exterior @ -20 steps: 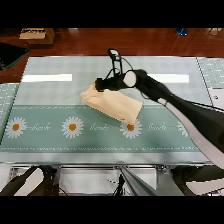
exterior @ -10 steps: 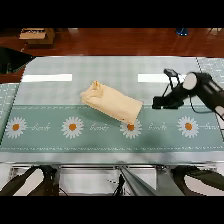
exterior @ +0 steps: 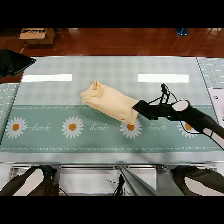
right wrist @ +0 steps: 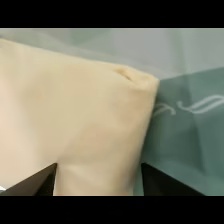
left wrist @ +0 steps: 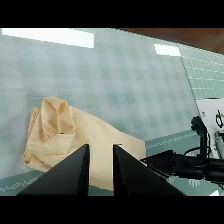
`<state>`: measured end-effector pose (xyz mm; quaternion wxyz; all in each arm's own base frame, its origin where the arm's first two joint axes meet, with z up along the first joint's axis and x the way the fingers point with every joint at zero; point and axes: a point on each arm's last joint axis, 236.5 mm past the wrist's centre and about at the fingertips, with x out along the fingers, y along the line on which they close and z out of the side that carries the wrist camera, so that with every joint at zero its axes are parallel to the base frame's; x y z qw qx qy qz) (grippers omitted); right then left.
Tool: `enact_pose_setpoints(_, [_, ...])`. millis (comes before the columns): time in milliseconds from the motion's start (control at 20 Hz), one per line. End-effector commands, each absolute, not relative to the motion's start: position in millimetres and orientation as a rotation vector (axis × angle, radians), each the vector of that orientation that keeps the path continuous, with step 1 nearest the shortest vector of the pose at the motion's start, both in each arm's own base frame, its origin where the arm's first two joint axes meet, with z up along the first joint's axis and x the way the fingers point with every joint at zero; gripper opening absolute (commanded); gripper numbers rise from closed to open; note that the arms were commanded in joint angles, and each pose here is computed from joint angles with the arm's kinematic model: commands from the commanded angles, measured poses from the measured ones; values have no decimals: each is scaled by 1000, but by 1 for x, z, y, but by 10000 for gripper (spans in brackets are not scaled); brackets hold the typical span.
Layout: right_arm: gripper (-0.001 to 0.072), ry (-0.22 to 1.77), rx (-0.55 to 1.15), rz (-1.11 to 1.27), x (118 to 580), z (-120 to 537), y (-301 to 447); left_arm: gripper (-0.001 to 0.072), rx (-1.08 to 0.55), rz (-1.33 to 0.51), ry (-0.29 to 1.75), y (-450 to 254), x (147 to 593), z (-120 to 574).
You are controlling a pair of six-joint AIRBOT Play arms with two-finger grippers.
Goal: Fold the shirts.
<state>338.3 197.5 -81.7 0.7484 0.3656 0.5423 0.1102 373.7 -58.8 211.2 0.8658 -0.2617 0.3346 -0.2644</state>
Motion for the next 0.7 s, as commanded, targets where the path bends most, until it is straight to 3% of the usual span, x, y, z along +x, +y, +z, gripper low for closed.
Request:
enact_pose_setpoints(0, [489,1110,943,134,352,-94,218,211,-557,-547,706,-58,374,210])
enact_pose_setpoints(50, [304,1109,928,153,352,-93,223,211,-557,-547,706,-58,374,210])
enact_pose_setpoints(100, [242,1101,900,186,353,-89,226,211,-557,-547,706,-58,374,210])
enact_pose_setpoints(150, [94,1088,866,239,356,-79,228,211,-557,-546,706,-58,374,210])
enact_pose_setpoints(200, [31,1067,845,285,362,-66,227,211,-557,-546,706,-58,374,210])
enact_pose_setpoints(450, [30,901,766,298,396,22,140,210,-563,-537,704,-56,378,208])
enact_pose_setpoints(650, [30,838,819,94,371,66,10,197,-583,-510,702,-48,390,200])
